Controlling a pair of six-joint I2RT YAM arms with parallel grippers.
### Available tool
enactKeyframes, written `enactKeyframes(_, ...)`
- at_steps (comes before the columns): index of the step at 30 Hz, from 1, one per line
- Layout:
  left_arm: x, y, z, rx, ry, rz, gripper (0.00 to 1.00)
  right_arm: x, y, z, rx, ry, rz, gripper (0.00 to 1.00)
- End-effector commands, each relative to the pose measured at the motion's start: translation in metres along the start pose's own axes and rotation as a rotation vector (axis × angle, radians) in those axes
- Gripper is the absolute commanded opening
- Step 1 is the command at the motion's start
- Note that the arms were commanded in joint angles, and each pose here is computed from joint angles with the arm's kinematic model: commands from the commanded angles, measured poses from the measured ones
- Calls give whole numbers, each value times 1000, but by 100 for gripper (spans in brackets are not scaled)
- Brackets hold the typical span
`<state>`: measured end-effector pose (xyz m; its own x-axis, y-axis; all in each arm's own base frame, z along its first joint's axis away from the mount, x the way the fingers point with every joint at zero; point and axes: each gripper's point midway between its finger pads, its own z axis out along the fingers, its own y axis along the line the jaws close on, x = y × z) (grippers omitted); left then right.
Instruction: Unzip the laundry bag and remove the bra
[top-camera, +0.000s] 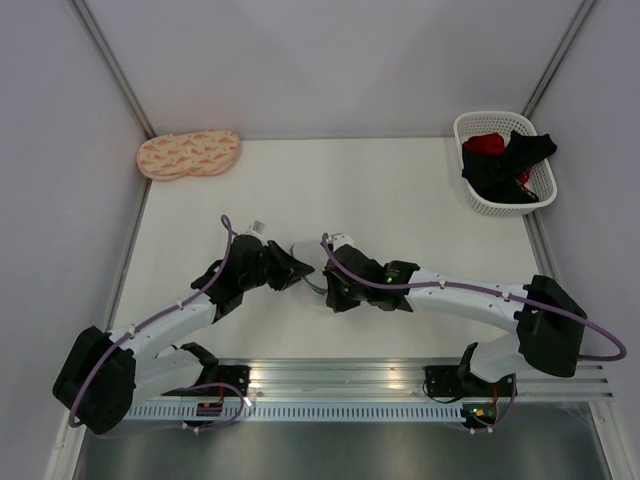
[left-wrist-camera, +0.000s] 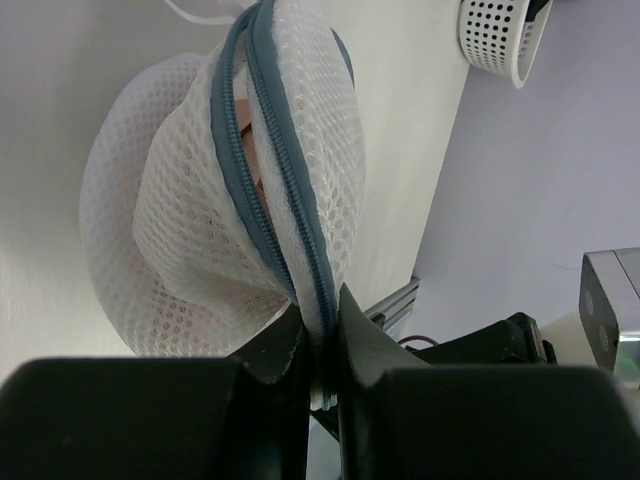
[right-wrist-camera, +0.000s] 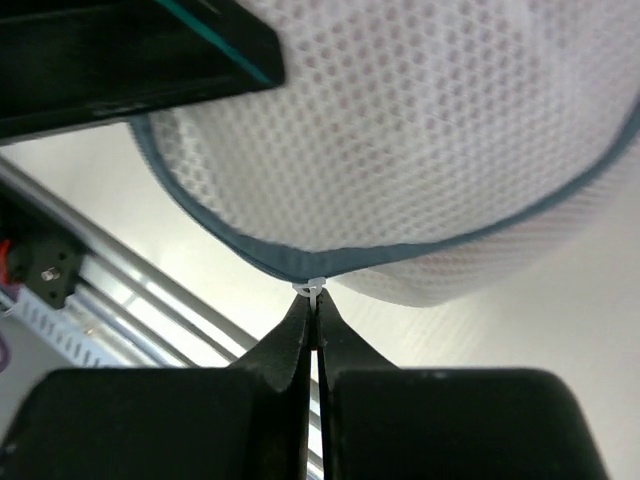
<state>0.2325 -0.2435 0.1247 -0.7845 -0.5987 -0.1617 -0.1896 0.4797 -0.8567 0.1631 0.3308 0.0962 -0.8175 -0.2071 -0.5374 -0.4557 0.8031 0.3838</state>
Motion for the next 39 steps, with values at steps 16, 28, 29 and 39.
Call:
enactKeyframes(16, -12, -16, 41, -34, 255, 536, 15, -28, -159, -25, 747, 25, -91, 0)
enactKeyframes(28, -87, -41, 63, -218, 51, 605, 96, -42, -137, -33, 594, -56, -25, 1)
enactKeyframes(29, -86, -35, 57, -256, 44, 564, 96, -38, -136, -35, 577, -56, -17, 0)
enactKeyframes(39, -23, 10, -14, -164, 24, 204, 96, -15, -10, -21, -180, -15, 5, 1)
